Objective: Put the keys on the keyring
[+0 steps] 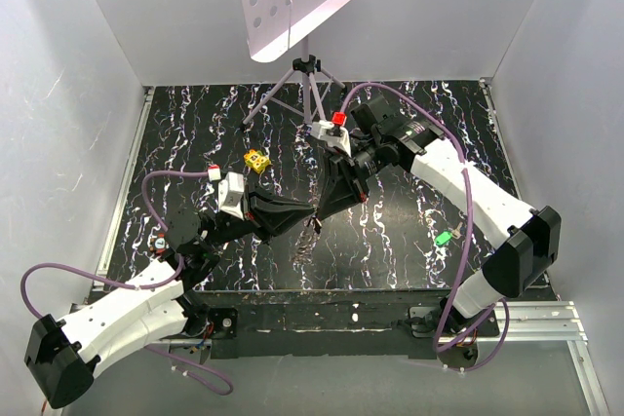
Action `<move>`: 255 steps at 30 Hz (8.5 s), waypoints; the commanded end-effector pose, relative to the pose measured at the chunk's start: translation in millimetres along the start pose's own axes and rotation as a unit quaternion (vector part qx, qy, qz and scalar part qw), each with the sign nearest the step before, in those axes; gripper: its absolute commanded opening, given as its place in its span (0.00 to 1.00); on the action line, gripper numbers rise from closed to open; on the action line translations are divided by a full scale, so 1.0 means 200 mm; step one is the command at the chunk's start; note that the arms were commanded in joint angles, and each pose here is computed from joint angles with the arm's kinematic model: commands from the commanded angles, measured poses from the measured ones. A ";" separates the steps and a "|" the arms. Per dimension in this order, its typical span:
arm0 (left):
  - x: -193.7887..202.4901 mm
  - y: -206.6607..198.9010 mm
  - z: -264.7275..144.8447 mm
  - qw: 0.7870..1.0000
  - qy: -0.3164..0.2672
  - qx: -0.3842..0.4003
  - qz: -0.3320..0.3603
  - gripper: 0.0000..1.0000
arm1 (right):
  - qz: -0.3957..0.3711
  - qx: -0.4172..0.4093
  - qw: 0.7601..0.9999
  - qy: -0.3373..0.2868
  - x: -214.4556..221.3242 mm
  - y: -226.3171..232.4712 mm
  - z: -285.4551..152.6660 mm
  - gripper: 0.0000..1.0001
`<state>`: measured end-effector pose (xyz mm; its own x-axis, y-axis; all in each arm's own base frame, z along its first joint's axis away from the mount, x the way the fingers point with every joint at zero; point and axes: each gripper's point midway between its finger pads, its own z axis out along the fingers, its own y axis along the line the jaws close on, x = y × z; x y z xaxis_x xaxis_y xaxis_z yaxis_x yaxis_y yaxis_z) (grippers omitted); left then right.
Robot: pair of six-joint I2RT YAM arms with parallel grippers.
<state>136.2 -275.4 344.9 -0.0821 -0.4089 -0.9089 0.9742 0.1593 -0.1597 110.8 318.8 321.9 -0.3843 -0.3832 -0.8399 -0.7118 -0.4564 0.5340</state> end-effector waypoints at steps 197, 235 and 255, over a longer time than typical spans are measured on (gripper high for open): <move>-0.14 -0.01 0.06 0.999 -0.044 0.004 0.002 0.00 | -0.151 0.080 0.985 -0.012 -0.17 0.29 -0.25 0.47; -0.14 0.07 0.11 0.996 -0.073 -0.019 -0.044 0.00 | -0.073 0.133 0.988 0.022 -0.16 0.08 -0.18 0.32; -0.16 0.07 0.09 0.995 -0.084 -0.027 -0.042 0.00 | -0.057 0.163 0.985 0.022 -0.16 0.02 -0.19 0.01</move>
<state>160.6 -284.7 360.7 -0.1644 -0.5146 -0.8415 0.9447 0.1632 -0.2843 141.2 294.7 354.3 -0.2770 -0.3963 -0.8753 -0.8996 -0.2130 0.3812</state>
